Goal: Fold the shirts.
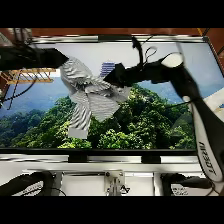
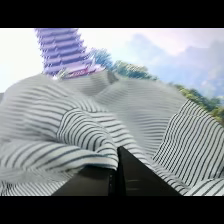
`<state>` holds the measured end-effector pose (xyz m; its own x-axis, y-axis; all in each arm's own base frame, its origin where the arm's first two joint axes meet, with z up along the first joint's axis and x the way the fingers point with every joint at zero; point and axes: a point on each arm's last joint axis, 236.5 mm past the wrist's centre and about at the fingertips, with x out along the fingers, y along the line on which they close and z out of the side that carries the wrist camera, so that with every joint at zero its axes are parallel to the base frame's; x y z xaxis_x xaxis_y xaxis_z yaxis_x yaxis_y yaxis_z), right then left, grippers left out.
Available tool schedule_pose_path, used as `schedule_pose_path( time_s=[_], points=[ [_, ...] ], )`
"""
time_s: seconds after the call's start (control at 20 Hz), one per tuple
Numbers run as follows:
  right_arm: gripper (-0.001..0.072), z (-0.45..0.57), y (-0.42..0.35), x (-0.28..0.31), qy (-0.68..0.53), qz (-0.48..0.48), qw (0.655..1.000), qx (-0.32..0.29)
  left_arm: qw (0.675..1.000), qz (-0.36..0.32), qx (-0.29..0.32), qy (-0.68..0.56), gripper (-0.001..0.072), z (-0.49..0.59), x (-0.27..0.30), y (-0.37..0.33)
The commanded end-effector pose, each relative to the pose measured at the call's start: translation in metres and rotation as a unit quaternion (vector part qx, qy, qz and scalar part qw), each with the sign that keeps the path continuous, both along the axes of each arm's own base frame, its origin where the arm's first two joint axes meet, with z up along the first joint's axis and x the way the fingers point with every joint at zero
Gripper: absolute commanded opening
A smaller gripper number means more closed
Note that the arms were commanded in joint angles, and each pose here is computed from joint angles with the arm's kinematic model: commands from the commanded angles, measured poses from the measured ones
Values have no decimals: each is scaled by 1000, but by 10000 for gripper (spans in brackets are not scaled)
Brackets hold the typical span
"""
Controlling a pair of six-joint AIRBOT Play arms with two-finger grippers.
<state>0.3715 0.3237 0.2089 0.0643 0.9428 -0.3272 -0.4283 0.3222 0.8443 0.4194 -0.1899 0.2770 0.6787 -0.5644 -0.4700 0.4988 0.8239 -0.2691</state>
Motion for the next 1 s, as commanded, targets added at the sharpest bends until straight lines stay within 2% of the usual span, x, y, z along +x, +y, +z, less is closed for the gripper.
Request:
schedule_pose_path(
  time_s=[0.0,0.1,0.2,0.3,0.4,0.55,0.75,0.95],
  points=[
    [90,86,-26,-73,-69,42,996,-22,996,-48,-24,-67,58,87,-110,-8],
    [91,100,-46,-99,-88,30,993,-71,997,-45,-23,-50,58,92,-149,4],
    [90,86,-73,-109,-83,-3,985,-149,1000,-23,13,-3,58,70,-165,23],
    [90,56,-97,-108,-59,-22,970,-234,998,-19,41,45,58,40,-162,27],
    [90,21,-102,-104,-31,-9,957,-287,993,-20,55,101,58,-3,-145,22],
    [90,-41,-78,-106,34,55,944,-323,971,-42,103,213,58,-99,-124,15],
    [91,-130,-51,-110,108,156,911,-366,923,-86,162,339,58,-214,-113,13],
    [91,-194,-55,-82,182,140,897,-379,903,-75,168,389,58,-284,-81,9]
  ],
)
